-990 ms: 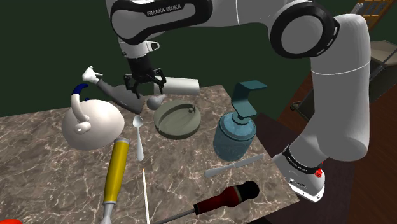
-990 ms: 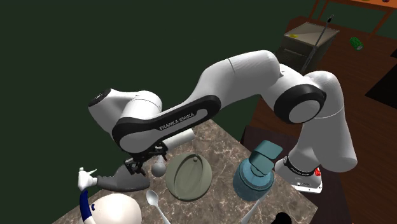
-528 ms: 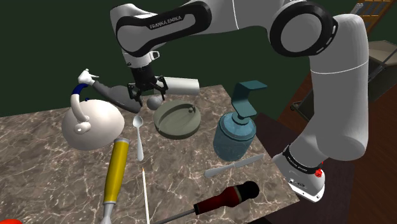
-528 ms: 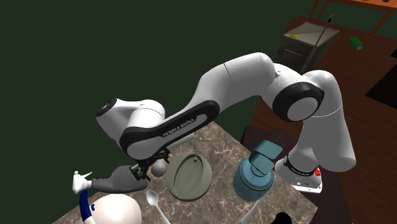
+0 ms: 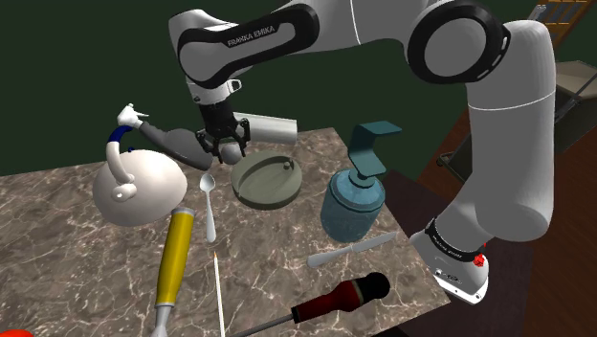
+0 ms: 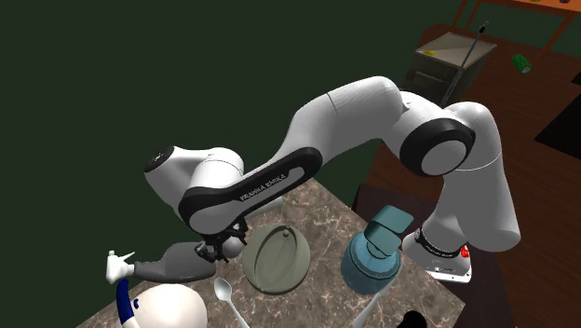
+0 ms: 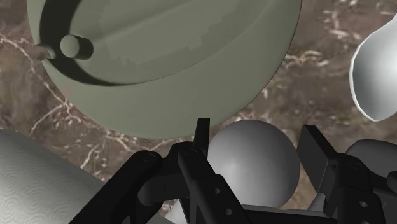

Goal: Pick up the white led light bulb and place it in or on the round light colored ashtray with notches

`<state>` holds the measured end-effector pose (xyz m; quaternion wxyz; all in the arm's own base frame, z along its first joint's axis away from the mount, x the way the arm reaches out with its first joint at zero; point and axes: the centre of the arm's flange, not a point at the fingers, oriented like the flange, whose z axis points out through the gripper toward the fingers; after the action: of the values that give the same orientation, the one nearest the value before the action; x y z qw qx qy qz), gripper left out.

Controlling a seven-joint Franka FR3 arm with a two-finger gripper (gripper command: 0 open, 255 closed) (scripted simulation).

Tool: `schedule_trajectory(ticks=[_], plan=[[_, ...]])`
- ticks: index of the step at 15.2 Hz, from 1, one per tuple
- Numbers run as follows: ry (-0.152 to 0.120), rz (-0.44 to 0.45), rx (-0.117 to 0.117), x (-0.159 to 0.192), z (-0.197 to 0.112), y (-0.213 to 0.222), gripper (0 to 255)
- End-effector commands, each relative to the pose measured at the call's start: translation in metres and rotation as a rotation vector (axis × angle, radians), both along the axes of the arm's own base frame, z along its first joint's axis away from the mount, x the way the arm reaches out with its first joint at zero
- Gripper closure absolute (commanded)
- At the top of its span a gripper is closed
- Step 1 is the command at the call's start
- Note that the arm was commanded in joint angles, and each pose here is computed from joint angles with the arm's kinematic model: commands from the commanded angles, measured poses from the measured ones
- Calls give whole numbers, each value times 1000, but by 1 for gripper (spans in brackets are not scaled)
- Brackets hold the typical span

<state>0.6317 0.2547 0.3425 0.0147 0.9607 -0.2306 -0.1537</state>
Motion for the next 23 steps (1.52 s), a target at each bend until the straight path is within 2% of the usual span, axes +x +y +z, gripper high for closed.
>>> schedule_trajectory(ticks=[1,6,23], plan=[[7,-7,-8,0,-5,-7,255],[8,-7,-8,6,-8,-4,255],[8,-7,-8,6,82,-4,255]])
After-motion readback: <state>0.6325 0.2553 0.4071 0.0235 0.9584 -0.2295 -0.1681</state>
